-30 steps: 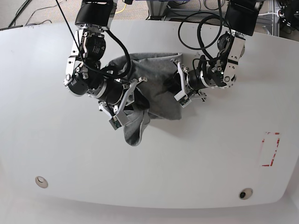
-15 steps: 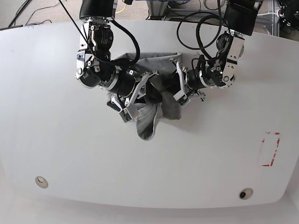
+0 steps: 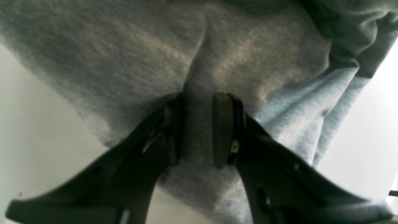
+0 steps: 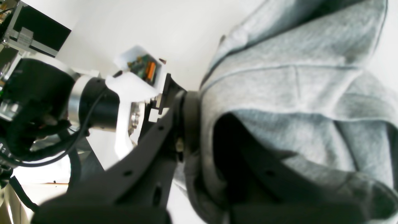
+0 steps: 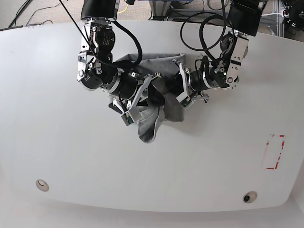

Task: Layout the t-shirt on the table in an organized manner, then fold the t-shirt properly
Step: 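Grasp the bundle end with the right gripper and lift it toward the left gripper, then fold the lifted end over onto the bundle with the right gripper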

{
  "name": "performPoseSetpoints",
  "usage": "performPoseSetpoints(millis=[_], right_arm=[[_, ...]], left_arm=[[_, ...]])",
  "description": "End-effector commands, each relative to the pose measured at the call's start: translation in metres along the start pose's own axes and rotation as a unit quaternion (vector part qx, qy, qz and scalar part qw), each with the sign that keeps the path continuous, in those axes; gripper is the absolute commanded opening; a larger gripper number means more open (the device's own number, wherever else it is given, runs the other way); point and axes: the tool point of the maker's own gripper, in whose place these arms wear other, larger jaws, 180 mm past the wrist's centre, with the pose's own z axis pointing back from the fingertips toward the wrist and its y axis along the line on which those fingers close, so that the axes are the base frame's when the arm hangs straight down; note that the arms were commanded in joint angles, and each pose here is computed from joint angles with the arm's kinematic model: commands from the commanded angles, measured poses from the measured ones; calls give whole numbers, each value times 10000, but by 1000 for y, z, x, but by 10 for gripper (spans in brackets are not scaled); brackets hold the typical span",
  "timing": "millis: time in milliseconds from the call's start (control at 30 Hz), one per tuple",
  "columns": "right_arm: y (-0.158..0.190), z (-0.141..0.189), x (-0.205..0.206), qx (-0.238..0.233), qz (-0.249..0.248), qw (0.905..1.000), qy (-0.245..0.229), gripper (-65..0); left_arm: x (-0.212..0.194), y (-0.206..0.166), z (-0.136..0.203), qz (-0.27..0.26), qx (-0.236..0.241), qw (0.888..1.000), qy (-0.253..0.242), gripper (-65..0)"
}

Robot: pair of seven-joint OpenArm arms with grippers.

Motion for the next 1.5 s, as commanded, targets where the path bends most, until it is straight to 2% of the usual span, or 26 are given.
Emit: performPoseSetpoints(millis=[0,200,300,400,500,600,733,1067,1233,1467], right_arm=[[9,1,20,163,103,9992,-353,-648],[9,1,20,163,103,9992,-353,-644],[9,1,20,163,103,9992,-353,-588],[9,1,20,163,103,9992,-345,-465],[14,-1,19,227,136,9992,-312,-311],[27,-8,16,404,336,9985,-167,-171],[37,-11,8,468,672,9966,67,-65],[20,13,21,128,1300,9914,41,-51],[-8,27,26,-214,1695,9850,231,-51],[-31,41,28,-475,1965,9789,305,-51]], left_arm=[[9,3,2,-56,39,9999,-108,-510],[15,-2,-2,-15,-14,9998,-193,-510],[16,-3,-2,-11,-22,9998,-207,-510],[16,-3,-3,-8,-26,9998,-213,-510],[17,-4,-3,-6,-31,9998,-219,-510],[17,-4,-3,-6,-31,9998,-219,-510],[17,-4,-3,-6,-31,9998,-219,-510],[17,-4,-3,-1,-34,9997,-231,-510],[17,-4,-3,-1,-34,9997,-231,-510],[17,-4,-3,-1,-34,9997,-239,-510]])
